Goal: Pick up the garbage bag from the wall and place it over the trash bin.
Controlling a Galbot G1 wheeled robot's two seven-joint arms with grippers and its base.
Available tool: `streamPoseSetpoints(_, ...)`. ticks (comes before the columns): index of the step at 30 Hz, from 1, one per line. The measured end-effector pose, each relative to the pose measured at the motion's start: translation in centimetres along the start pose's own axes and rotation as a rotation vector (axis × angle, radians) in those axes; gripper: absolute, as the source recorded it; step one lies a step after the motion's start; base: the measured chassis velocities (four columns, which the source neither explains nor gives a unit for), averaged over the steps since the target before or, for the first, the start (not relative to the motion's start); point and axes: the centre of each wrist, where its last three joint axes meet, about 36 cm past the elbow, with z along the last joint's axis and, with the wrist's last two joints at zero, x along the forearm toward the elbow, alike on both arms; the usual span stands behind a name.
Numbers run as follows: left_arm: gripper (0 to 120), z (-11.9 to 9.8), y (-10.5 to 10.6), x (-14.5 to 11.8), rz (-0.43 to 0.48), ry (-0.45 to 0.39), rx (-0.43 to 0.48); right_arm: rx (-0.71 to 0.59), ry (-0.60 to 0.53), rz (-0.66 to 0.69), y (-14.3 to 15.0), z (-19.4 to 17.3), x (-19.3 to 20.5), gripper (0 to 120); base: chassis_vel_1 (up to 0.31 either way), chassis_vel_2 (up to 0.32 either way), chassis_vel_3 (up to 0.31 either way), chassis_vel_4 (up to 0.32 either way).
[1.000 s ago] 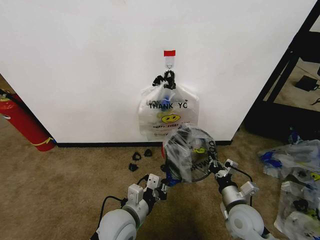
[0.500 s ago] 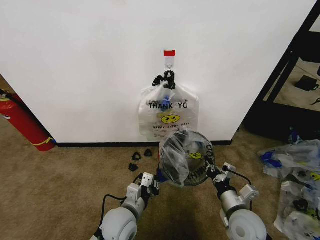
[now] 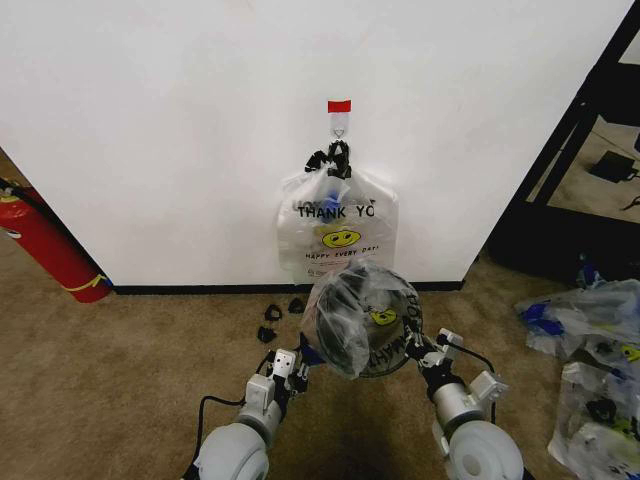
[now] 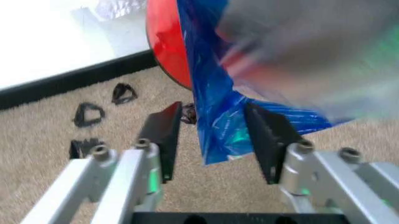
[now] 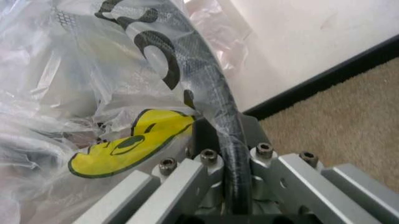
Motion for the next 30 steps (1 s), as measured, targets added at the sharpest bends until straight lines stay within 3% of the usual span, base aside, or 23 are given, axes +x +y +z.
streamPoseSetpoints(7, 70, 0.8, 0.9, 0.8, 0.000, 0.010, -0.122, -0.021, -0.027, 0.004, -0.5, -0.4, -1.2, 0, 0.000, 0.000, 0.000, 0.000)
streamPoseSetpoints(15, 97, 1.2, 1.2, 1.9, 0.028, 0.022, -0.136, -0.030, -0.046, 0.027, -1.7, -0.4, -2.3, 0, 0.000, 0.000, 0.000, 0.000)
streamPoseSetpoints(27, 100, -0.6, 0.7, 3.6, -0.012, -0.053, -0.093, -0.025, -0.039, 0.012, -1.7, 0.5, -2.5, 0, 0.000, 0.000, 0.000, 0.000)
streamPoseSetpoints(30, 100, -2.2, 0.1, 4.3, -0.047, -0.112, -0.047, 0.007, -0.051, -0.002, -1.9, 0.9, -2.4, 0, 0.000, 0.000, 0.000, 0.000)
